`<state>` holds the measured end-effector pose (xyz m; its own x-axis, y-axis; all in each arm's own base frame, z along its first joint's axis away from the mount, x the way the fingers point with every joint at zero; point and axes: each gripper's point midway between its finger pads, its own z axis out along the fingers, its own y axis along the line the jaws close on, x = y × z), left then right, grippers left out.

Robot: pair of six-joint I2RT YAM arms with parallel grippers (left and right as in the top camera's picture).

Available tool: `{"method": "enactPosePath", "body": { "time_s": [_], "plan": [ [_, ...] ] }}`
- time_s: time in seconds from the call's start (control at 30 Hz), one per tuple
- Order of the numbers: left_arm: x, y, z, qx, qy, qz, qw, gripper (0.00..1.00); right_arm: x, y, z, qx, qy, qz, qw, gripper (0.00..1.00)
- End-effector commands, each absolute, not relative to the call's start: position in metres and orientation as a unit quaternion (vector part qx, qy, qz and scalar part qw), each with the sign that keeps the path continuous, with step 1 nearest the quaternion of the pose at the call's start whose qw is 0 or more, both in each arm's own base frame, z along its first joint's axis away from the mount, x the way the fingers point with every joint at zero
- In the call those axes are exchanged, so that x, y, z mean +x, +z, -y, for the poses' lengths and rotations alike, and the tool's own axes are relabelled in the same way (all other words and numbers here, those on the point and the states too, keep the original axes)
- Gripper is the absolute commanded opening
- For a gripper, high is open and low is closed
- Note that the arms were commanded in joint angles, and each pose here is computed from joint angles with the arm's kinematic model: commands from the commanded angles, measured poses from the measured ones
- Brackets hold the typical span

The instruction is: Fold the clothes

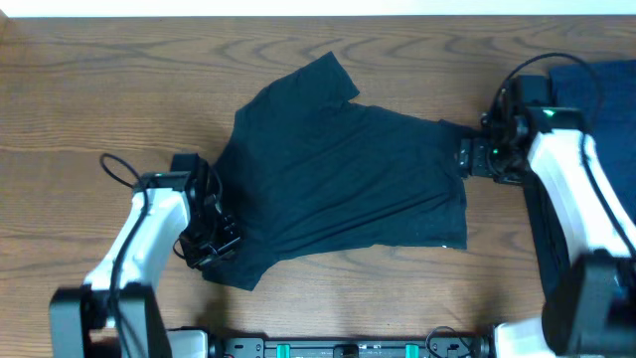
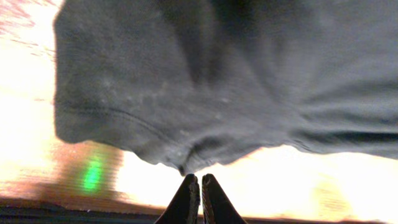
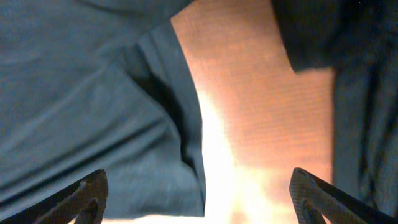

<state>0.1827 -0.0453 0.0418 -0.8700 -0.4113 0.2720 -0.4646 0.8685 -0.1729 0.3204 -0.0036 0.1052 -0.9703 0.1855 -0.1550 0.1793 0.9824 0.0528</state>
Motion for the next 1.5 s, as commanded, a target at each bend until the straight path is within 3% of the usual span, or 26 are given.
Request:
{"method": "enactPosePath", "body": {
  "time_s": [0.0, 0.07, 0.23, 0.3, 0.37, 0.6, 1.03, 1.1, 1.33, 1.47],
  "plan": [
    [0.184, 0.055, 0.043, 0.217, 0.117, 0.965, 0.089, 0.07, 0.309, 0.124, 0.005, 0.136, 0.026, -0.987, 0.086, 0.92],
    [0.183, 0.059, 0.043, 0.216, 0.118, 0.966, 0.082, 0.14, 0.295, 0.125, 0.004, 0.154, 0.025, -0.985, 0.068, 0.92],
    [0.184, 0.061, 0.043, 0.216, 0.119, 0.966, 0.076, 0.17, 0.257, 0.104, -0.012, 0.166, 0.052, -0.985, -0.009, 0.86],
    [0.184, 0.061, 0.043, 0.216, 0.119, 0.966, 0.076, 0.31, 0.244, 0.089, -0.018, 0.168, 0.066, -0.983, -0.034, 0.83],
    [0.184, 0.061, 0.043, 0.216, 0.120, 0.966, 0.075, 0.37, 0.231, 0.071, -0.019, 0.179, 0.065, -0.980, -0.053, 0.81],
    [0.186, 0.060, 0.043, 0.215, 0.120, 0.967, 0.071, 0.38, 0.220, 0.028, -0.036, 0.218, 0.124, -0.967, -0.054, 0.76],
    [0.188, 0.057, 0.043, 0.214, 0.122, 0.967, 0.065, 0.39, 0.235, 0.006, -0.027, 0.278, 0.079, -0.957, -0.004, 0.67],
    [0.190, 0.057, 0.043, 0.214, 0.122, 0.967, 0.061, 0.49, 0.238, 0.006, -0.028, 0.278, 0.074, -0.958, 0.003, 0.67],
    [0.191, 0.057, 0.043, 0.213, 0.122, 0.967, 0.060, 0.51, 0.234, 0.000, -0.028, 0.272, 0.050, -0.961, 0.001, 0.54],
    [0.191, 0.057, 0.043, 0.214, 0.122, 0.967, 0.060, 0.51, 0.229, -0.005, -0.030, 0.269, 0.048, -0.962, -0.004, 0.53]
  ]
}}
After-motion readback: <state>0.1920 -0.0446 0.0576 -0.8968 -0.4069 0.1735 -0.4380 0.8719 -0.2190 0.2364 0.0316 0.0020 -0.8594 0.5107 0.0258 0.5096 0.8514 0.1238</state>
